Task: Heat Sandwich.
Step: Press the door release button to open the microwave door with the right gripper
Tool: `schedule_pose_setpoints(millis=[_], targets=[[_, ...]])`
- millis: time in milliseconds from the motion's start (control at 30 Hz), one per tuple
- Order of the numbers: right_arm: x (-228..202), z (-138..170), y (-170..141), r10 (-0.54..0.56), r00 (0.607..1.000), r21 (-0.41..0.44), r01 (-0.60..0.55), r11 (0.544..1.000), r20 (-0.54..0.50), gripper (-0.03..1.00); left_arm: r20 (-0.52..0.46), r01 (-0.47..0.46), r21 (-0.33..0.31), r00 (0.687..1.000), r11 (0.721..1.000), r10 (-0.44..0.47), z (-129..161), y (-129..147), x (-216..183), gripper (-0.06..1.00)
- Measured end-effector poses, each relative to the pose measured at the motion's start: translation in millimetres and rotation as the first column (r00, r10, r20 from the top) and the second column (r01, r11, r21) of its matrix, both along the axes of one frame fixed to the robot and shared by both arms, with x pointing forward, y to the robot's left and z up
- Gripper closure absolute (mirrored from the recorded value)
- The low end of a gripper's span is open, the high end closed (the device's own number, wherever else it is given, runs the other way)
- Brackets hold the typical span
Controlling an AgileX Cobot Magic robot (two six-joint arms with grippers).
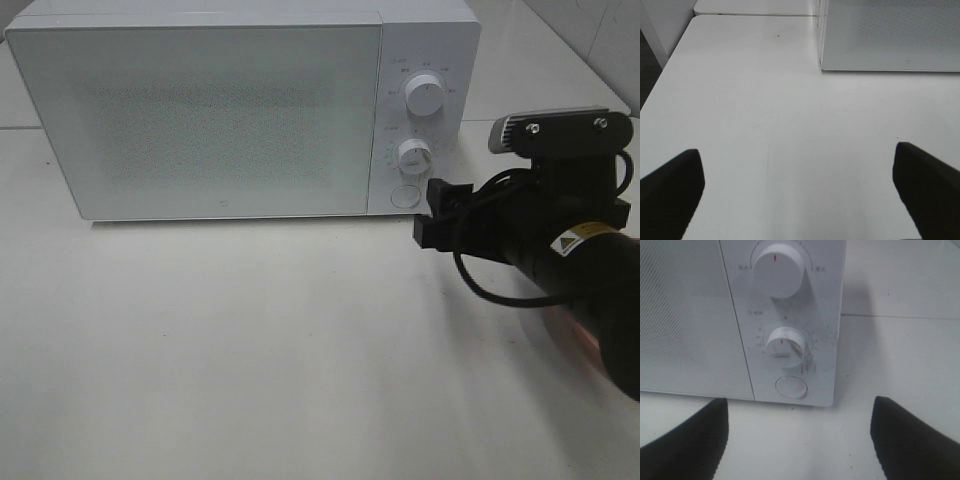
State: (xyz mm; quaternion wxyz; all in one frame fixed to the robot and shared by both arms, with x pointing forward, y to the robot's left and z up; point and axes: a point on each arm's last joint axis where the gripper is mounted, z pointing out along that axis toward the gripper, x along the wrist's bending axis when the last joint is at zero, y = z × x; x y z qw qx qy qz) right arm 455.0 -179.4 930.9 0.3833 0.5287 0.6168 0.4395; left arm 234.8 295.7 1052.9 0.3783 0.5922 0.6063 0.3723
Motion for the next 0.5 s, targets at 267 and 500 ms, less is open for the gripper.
schedule_pose_setpoints(millis=[267, 500], targets=[[-10.4, -15.1, 14.8, 0.005, 0.999, -0.013, -0.005, 1.000, -0.053, 0.21, 0.000, 0.000, 0.000, 1.000, 1.000, 0.000, 0.0, 0.0, 0.0, -0.02], [-11.2, -15.2, 15.8, 0.002, 0.999, 0.001, -0.002, 1.000, -0.054, 0.21, 0.000, 0.000, 0.000, 1.000, 1.000, 0.000, 0.0, 0.0, 0.0, -0.02]])
